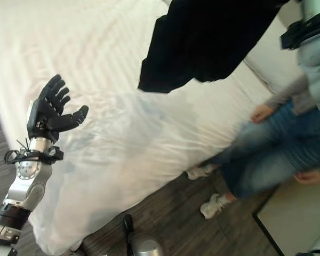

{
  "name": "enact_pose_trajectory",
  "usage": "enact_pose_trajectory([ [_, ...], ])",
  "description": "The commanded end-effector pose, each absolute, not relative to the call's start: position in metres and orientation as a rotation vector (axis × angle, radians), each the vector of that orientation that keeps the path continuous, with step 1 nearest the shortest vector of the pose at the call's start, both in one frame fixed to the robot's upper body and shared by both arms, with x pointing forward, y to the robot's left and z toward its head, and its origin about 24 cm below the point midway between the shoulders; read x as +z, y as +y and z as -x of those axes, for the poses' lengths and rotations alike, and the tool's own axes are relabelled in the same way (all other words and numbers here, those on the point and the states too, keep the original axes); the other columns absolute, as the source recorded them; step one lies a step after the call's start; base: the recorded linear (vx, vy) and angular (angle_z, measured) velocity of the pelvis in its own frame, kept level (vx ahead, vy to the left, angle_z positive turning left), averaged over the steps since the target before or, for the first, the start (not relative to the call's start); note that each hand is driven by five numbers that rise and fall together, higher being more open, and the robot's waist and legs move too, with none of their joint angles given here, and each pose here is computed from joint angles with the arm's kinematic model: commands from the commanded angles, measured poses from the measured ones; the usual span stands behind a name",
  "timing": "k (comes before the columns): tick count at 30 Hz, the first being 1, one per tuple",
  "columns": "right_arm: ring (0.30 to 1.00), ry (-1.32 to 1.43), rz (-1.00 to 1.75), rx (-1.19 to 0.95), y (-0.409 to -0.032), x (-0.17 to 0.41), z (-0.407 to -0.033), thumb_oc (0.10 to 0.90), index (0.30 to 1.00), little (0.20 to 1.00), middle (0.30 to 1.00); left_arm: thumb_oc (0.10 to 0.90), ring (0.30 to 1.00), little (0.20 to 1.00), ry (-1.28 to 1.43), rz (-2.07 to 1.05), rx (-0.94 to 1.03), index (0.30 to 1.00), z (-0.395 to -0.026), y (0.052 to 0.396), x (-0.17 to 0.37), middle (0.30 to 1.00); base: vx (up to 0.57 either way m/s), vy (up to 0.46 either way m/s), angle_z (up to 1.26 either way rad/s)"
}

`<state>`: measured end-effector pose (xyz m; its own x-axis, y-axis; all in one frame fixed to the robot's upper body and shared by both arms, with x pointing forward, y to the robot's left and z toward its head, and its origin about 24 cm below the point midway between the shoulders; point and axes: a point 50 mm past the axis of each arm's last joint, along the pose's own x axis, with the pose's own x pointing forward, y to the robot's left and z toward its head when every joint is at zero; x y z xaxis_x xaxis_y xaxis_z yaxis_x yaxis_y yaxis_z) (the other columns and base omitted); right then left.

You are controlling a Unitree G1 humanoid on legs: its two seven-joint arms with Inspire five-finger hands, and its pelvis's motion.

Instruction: Pick up bed clothes into laundry basket.

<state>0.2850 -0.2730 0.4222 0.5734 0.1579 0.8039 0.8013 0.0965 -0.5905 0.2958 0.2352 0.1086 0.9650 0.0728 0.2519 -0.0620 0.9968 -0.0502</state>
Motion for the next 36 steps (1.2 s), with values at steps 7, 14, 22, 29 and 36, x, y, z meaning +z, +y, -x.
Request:
enact_pose_trajectory([
  [7, 0.3, -1.225, 1.092, -0.701, -0.277, 0.469, -0.218, 0.4, 0.3, 0.3, 0.3, 0.8, 0.9, 0.9, -0.641, -0.072, 0.172, 0.9, -0.272, 0.261, 0.186, 0.9, -0.27, 0.17, -1.43],
  [14, 0.3, -1.239, 1.067, -0.667, -0.287, 0.463, -0.2, 0.4, 0.3, 0.3, 0.3, 0.8, 0.9, 0.9, -0.93, -0.209, 0.325, 0.9, -0.258, 0.297, 0.272, 0.9, -0.21, -0.178, -1.27],
  [22, 0.3, -1.223, 0.873, -0.485, -0.284, 0.374, -0.199, 0.4, 0.3, 0.3, 0.3, 0.8, 0.9, 0.9, -0.996, -0.118, 0.296, 0.9, -0.21, 0.282, 0.241, 0.9, -0.13, -0.266, -1.24],
  [29, 0.3, -1.123, 0.702, -0.394, -0.246, 0.277, -0.208, 0.4, 0.3, 0.3, 0.3, 0.8, 0.9, 0.9, -0.848, 0.164, 0.13, 0.9, -0.212, 0.218, 0.191, 0.9, -0.2, -0.136, -1.12],
  [36, 0.3, -1.049, 0.728, -0.371, -0.23, 0.247, -0.222, 0.4, 0.3, 0.3, 0.3, 0.8, 0.9, 0.9, -0.779, 0.169, 0.017, 0.9, -0.222, 0.187, 0.178, 0.9, 0.0, -0.05, -1.44],
])
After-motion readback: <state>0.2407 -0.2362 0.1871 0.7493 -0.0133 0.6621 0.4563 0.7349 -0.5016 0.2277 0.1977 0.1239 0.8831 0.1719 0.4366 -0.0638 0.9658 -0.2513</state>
